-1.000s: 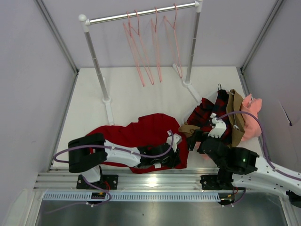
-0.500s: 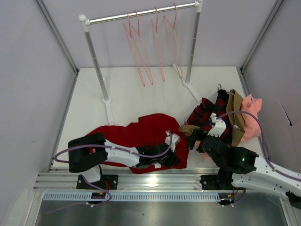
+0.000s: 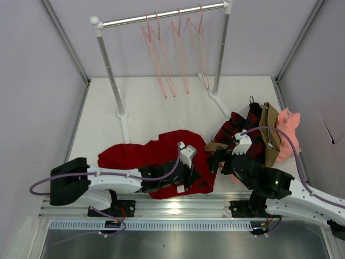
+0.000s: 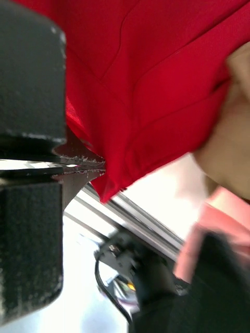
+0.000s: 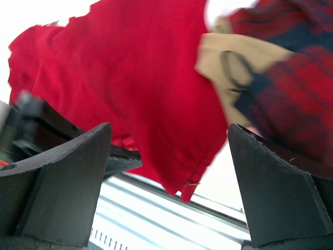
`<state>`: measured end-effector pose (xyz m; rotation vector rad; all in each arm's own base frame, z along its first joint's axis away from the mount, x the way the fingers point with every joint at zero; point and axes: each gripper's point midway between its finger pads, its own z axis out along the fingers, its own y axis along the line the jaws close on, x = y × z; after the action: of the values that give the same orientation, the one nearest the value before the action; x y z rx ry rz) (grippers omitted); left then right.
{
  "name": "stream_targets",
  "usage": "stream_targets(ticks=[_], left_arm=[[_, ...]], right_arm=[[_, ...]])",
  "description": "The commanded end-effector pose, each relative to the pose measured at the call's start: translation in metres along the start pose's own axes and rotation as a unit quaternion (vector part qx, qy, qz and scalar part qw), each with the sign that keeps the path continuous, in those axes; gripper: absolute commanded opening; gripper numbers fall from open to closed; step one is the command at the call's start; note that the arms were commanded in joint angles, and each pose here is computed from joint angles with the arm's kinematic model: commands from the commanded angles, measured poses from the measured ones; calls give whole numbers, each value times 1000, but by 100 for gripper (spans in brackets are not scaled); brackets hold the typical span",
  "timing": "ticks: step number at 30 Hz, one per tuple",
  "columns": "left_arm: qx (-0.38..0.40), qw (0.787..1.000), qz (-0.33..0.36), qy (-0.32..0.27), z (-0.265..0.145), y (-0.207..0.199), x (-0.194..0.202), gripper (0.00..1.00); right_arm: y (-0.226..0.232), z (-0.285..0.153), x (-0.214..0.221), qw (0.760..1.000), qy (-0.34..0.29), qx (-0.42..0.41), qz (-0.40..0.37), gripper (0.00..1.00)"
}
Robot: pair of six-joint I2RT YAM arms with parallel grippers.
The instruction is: Place the skirt on the hanger
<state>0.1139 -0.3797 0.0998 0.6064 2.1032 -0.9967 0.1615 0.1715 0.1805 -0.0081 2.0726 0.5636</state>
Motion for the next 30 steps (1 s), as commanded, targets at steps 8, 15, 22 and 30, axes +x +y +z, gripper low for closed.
stream_targets(ticks=[8, 15, 22, 30], left_arm=[[-45, 998, -8, -49, -21, 15, -30, 0], [48, 998, 37, 9, -17, -16, 6, 3], [64, 994, 68, 55, -10, -26, 33, 24], [40, 992, 90, 84, 16, -21, 45, 43]], right_arm=[[60, -4, 4, 982, 3, -146, -119, 98], [1, -3, -10, 998, -20, 7, -65, 99], [-27, -17, -17, 998, -29, 44, 16, 99], [-33, -26, -20, 998, -28, 51, 29, 99]])
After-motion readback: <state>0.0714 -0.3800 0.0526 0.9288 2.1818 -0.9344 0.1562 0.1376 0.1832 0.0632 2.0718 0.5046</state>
